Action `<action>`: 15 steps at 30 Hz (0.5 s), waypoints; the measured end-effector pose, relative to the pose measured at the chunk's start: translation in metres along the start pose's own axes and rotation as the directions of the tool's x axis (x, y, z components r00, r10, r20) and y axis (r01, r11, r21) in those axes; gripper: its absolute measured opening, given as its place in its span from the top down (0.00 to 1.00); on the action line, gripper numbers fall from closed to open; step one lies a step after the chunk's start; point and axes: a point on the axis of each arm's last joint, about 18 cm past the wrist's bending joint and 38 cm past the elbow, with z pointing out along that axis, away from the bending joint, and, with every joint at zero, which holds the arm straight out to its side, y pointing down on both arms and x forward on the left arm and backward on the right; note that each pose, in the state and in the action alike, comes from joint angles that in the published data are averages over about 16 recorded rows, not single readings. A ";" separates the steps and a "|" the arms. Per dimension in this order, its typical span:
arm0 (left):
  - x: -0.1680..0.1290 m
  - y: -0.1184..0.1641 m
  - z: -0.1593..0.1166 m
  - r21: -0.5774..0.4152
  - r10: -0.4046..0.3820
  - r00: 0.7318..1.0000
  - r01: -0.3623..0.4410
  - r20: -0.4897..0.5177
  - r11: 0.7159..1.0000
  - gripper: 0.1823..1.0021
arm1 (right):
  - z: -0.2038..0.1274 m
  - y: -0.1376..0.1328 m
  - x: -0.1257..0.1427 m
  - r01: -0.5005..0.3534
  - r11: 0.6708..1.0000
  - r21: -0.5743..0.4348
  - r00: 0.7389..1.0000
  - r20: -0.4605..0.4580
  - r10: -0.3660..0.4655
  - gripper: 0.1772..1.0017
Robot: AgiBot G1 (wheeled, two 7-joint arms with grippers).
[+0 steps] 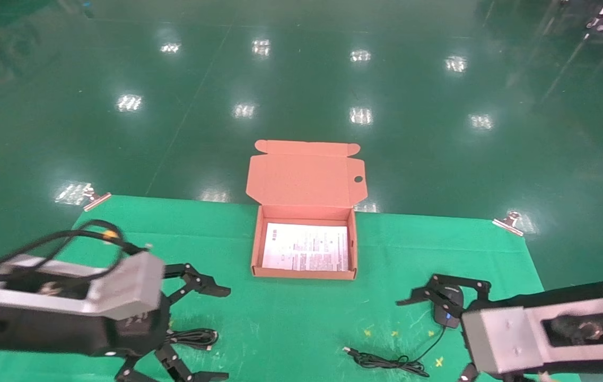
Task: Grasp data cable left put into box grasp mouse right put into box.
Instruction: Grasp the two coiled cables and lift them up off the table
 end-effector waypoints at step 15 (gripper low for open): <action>-0.031 0.043 0.071 -0.434 0.208 0.978 -0.194 -0.015 0.880 0.00 | 0.057 0.058 0.006 0.218 0.886 -0.410 0.971 0.181 -0.156 0.00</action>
